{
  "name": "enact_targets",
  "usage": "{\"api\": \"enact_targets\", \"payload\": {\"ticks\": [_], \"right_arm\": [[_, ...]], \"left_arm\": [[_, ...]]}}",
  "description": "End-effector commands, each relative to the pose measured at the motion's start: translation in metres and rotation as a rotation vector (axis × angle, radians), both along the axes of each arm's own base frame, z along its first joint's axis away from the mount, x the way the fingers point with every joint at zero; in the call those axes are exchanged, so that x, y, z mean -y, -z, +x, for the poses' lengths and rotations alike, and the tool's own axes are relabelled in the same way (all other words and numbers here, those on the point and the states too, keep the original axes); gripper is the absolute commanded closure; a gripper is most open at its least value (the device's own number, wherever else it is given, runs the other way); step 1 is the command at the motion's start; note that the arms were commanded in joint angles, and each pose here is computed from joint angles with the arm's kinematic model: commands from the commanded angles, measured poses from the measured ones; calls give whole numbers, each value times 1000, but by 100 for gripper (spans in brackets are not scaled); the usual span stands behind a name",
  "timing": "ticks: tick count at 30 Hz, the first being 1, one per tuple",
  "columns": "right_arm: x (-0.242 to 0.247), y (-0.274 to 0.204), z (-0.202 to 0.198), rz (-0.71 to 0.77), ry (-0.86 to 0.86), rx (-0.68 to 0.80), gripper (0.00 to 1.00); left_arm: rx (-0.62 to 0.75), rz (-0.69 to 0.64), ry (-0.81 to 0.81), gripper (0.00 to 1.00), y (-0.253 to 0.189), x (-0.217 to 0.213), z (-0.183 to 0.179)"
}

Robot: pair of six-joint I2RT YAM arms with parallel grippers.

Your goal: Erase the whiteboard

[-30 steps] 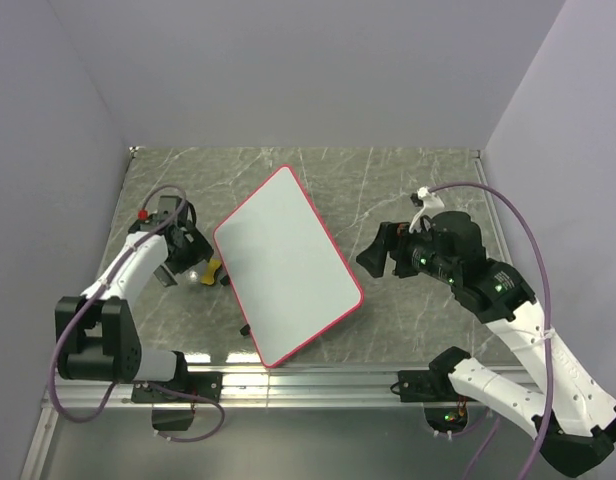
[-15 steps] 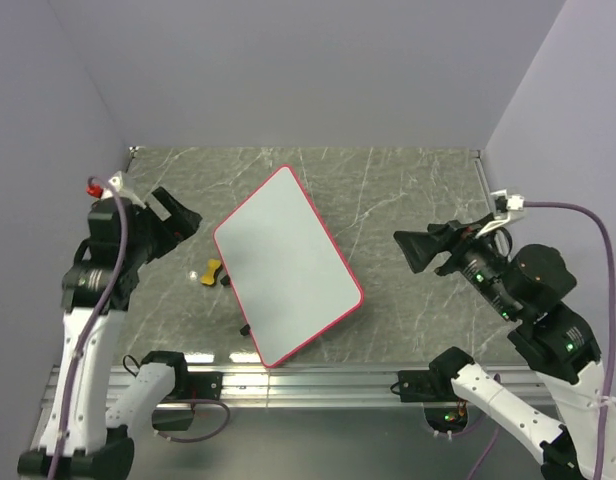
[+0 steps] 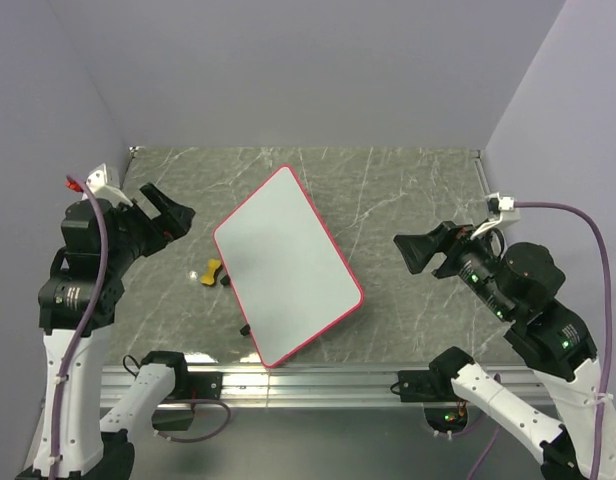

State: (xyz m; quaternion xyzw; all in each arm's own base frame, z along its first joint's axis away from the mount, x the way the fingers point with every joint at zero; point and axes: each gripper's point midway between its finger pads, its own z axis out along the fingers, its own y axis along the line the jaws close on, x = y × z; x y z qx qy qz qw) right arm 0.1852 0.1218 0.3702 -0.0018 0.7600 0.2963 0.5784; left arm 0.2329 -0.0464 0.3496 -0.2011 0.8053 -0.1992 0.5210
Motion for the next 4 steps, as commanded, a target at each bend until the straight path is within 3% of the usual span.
{"api": "enact_targets", "payload": {"ticks": [1, 4], "right_arm": [[4, -11, -2, 10, 6, 29, 0], [2, -10, -4, -14, -12, 26, 0]], "left_arm": [[24, 34, 2, 1, -12, -3, -6], [20, 52, -27, 1, -12, -9, -4]]}}
